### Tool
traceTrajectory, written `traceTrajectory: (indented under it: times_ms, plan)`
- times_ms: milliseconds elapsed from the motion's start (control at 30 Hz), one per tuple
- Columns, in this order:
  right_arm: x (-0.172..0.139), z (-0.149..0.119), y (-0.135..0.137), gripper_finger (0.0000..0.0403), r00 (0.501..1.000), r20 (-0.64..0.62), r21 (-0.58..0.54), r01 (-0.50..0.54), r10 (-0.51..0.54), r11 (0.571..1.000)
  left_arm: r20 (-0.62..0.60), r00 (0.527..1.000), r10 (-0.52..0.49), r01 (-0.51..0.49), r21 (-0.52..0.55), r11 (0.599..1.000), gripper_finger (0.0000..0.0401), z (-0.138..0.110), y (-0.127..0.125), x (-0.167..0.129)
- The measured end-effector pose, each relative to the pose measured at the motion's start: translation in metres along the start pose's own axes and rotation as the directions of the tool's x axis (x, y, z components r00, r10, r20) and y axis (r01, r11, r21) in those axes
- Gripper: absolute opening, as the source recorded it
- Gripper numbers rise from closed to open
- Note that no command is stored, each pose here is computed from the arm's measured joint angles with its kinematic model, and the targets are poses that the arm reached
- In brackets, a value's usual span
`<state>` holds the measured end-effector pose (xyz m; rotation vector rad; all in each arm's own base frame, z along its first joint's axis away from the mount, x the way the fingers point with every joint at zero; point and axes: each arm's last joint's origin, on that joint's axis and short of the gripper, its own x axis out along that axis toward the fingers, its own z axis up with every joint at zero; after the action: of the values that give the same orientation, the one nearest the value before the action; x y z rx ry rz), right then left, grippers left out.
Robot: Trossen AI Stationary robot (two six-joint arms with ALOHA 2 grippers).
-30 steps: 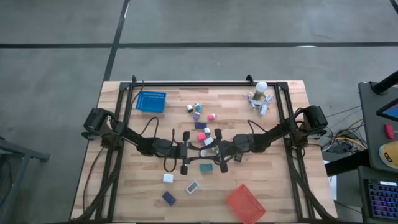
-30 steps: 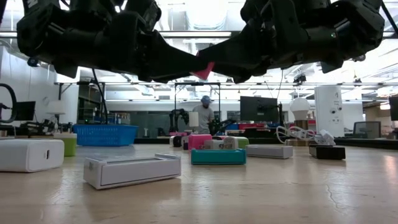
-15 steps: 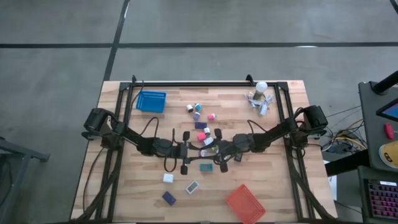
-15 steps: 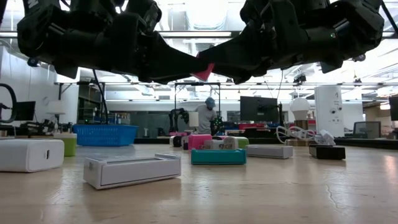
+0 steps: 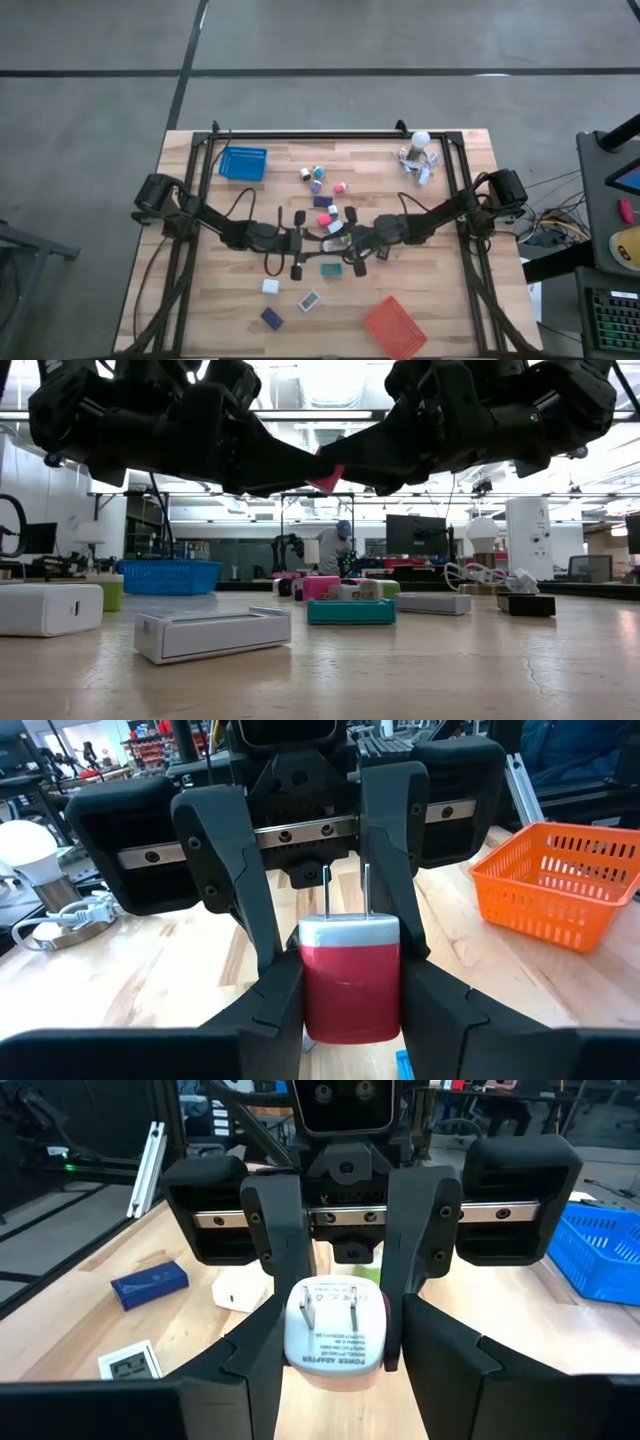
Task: Pick & Place Office items
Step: Put the bottom pink and white charger adapter into the orange bin
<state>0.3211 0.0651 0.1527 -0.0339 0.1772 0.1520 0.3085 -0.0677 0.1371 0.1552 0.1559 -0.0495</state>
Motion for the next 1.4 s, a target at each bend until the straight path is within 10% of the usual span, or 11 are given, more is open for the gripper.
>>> traceTrajectory:
  times_ms: [133, 500, 1400]
  plan:
    - [-0.001, 0.001, 0.000, 0.0160, 1.000, -0.011, -0.009, 0.001, -0.001, 1.000, -0.026, 1.000, 0.000, 0.000, -0.001, 1.000, 0.0139, -0.001, 0.000, 0.000]
    - [-0.002, 0.002, 0.001, 0.0113, 1.000, -0.006, -0.019, -0.018, 0.017, 1.000, -0.066, 0.998, 0.012, -0.016, -0.063, 0.998, 0.0359, 0.007, 0.002, -0.006]
    - [-0.013, -0.001, 0.027, 0.0112, 0.984, -0.159, 0.015, -0.084, 0.085, 0.996, -0.193, 0.979, -0.067, 0.057, -0.056, 0.997, 0.0361, 0.008, 0.009, -0.055]
